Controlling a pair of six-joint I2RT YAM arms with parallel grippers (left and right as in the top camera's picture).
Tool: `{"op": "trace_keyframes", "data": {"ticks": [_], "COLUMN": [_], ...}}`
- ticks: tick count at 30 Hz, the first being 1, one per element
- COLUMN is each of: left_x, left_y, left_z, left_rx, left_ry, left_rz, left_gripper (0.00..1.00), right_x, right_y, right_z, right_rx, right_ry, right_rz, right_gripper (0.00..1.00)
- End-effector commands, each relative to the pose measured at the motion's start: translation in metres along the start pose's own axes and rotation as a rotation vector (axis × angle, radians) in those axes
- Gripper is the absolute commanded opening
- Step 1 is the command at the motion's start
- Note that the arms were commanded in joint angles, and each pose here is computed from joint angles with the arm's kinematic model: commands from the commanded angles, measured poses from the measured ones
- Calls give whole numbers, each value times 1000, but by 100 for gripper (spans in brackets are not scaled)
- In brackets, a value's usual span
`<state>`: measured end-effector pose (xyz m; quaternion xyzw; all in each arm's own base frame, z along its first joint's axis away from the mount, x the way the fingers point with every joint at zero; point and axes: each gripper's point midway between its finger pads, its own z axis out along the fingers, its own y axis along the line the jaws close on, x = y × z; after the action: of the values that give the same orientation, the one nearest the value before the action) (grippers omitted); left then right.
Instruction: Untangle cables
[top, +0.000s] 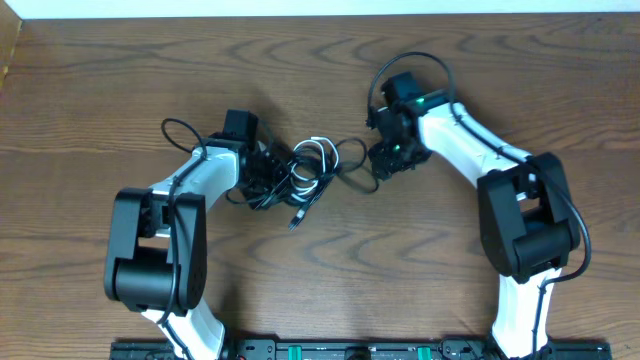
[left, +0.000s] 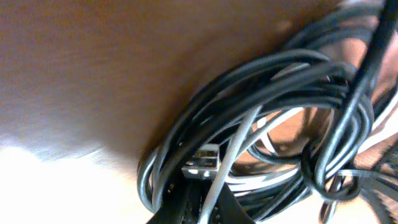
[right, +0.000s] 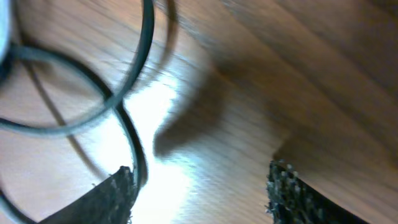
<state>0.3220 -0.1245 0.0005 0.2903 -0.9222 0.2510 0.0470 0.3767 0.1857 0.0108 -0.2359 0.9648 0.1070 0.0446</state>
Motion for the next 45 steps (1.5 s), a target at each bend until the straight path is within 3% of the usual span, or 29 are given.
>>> {"op": "trace_keyframes", "data": {"ticks": [1, 8, 10, 17, 20, 26, 35, 45], "left_x": [-11, -15, -15, -15, -13, -13, -12, -8], "left_y": [1, -22, -23, -19, -21, -22, -17, -18], "left_z": [-30, -74, -75, -63, -55, -37, -19, -17], "left_rx": [-34, -32, -30, -109, -131, -150, -172, -175], "left_ry": [-107, -201, -204, -227, -227, -224, -191, -185], "left_rz": [49, 163, 168, 224, 244, 206, 169, 180], "left_gripper": [14, 24, 24, 28, 29, 30, 29, 30], "right_x": [-18, -26, -27, -27, -27, -32, -40, -30], "right_y": [33, 25, 27, 59, 68, 95, 107, 87], "right_z": [-35, -61, -66, -63, -51, -29, -10, -3], "right_rx": [-333, -573, -618, -661, -604, -512, -352, -214], "right_ry": [-101, -104, -88, -23, 8, 18, -40, -52], "right_rz": [52, 391, 459, 503, 574, 660, 780, 808], "right_gripper": [68, 69, 60, 42, 30, 17, 16, 24]}}
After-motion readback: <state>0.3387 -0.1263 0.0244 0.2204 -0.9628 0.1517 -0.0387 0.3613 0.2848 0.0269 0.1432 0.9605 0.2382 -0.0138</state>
